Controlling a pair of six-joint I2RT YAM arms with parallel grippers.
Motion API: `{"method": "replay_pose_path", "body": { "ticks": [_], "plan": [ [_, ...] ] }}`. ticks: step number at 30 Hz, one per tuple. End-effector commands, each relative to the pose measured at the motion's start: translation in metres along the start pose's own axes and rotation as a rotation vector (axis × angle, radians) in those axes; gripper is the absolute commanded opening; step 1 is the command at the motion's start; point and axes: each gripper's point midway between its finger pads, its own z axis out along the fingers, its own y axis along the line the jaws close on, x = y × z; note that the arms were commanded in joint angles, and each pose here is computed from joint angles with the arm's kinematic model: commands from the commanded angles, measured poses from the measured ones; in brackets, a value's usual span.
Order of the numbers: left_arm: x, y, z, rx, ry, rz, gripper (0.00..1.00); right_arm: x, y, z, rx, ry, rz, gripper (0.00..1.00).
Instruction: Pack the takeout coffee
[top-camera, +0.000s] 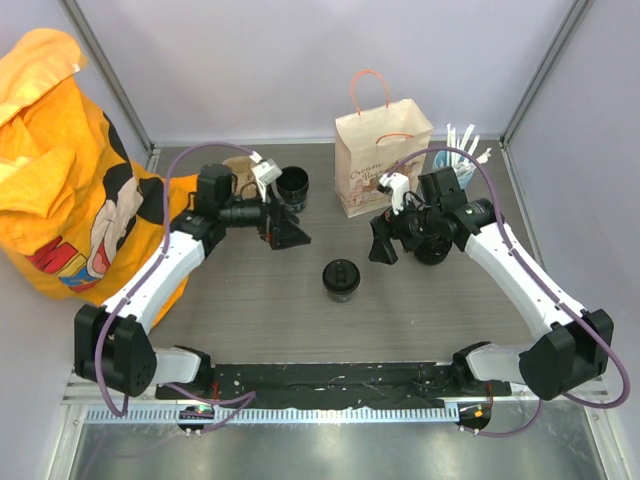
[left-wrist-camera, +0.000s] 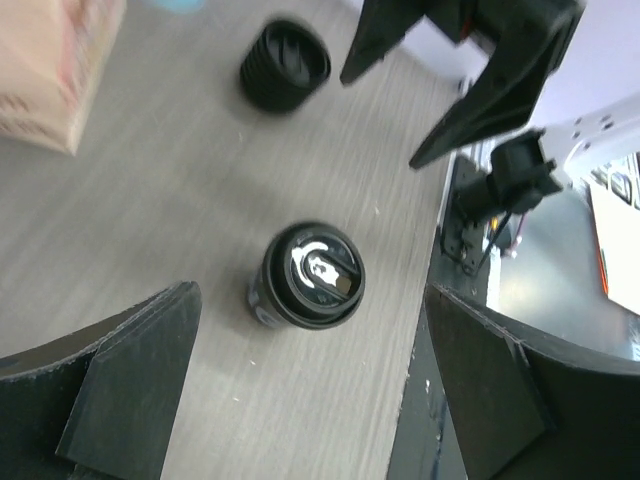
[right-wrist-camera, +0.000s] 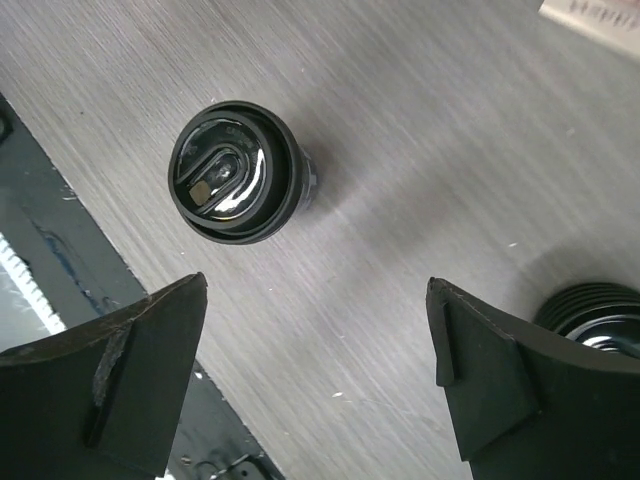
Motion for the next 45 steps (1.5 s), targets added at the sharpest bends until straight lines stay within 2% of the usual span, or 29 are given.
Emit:
{"method": "replay_pose_path", "body": {
  "ticks": [1, 7, 21, 26, 45],
  "plan": [
    [0.027, 0.001, 0.021, -0.038, 0.092, -0.018, 1.0, -0.015, 0.0, 0.009, -0.074, -0.082, 0.099, 0.94],
    [0.053, 0.009, 0.04, -0.038, 0.163, -0.108, 1.0, -0.009, 0.01, 0.021, -0.184, -0.073, 0.179, 0.94],
    [0.108, 0.019, 0.076, -0.027, 0.299, -0.233, 1.0, 0.006, 0.014, 0.017, -0.172, -0.079, 0.154, 0.94],
    [0.12, 0.019, 0.086, -0.025, 0.334, -0.249, 1.0, 0.016, 0.013, 0.022, -0.181, -0.038, 0.165, 0.94],
    [0.133, 0.021, 0.103, -0.01, 0.38, -0.277, 1.0, 0.017, 0.019, 0.017, -0.197, -0.051, 0.151, 0.93]
  ]
}}
